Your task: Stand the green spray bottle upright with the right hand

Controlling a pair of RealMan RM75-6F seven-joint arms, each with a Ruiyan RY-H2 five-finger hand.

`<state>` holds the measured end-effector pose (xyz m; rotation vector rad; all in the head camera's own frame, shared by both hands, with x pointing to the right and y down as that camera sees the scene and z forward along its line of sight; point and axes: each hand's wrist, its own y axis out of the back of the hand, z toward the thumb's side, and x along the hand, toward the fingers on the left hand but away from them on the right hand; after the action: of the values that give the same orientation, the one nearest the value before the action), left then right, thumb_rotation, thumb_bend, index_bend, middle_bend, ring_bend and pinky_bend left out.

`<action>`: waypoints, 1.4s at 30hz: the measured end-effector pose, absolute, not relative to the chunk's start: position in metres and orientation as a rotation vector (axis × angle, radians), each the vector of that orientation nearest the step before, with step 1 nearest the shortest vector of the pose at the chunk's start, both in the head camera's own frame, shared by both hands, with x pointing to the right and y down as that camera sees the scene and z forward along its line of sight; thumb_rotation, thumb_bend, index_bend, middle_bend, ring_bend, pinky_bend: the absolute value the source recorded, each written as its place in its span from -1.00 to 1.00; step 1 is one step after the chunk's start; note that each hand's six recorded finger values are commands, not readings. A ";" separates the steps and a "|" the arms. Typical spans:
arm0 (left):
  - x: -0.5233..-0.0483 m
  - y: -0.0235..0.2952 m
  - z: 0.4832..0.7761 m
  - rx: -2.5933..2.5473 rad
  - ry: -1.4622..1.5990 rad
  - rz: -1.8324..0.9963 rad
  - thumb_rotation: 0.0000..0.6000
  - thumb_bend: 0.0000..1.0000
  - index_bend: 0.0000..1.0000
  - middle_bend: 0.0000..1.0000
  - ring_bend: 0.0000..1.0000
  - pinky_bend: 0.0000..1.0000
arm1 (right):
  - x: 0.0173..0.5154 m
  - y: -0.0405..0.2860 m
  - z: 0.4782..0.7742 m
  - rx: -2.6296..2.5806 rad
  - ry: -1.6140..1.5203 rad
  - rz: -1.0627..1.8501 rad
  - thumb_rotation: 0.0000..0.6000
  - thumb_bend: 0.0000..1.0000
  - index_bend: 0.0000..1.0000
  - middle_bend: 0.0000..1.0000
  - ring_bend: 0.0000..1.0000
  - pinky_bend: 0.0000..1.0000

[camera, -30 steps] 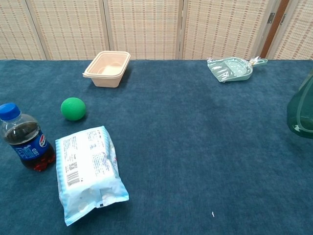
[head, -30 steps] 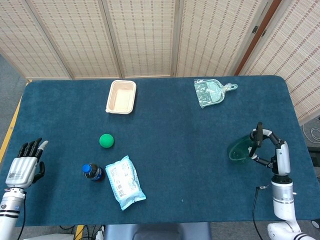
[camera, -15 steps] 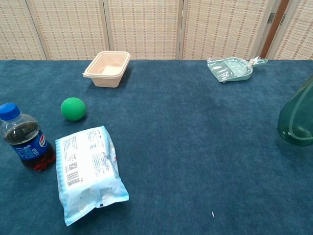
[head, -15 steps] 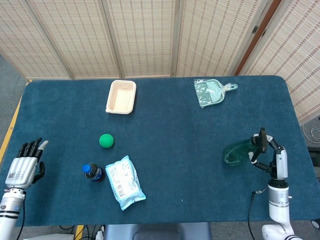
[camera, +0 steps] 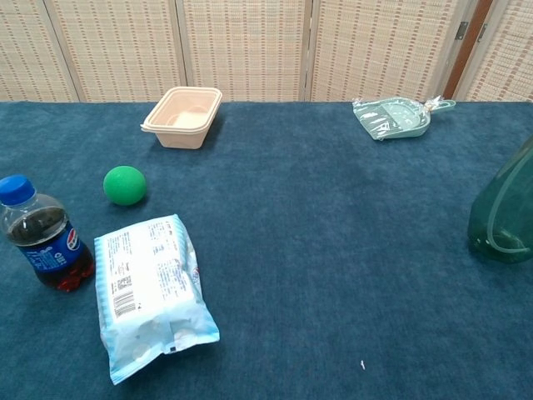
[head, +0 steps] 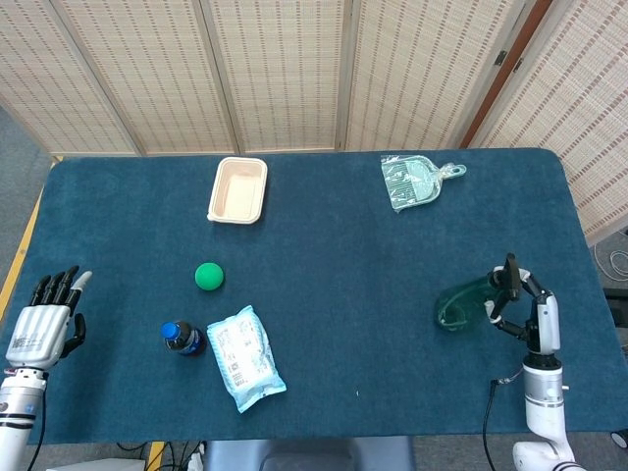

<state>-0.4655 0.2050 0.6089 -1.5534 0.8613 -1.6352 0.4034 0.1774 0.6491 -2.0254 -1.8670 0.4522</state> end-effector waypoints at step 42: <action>-0.455 0.213 0.609 -1.551 0.842 -1.635 1.00 0.39 -1.00 -1.00 -1.00 -1.00 | 0.389 0.206 0.668 -2.127 -1.839 0.418 1.00 -0.45 -0.14 0.13 -0.02 0.09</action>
<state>-0.4552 0.2131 0.6087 -1.5508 0.8425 -1.6349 0.3893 0.2064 0.6675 -2.1274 -1.8387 0.4185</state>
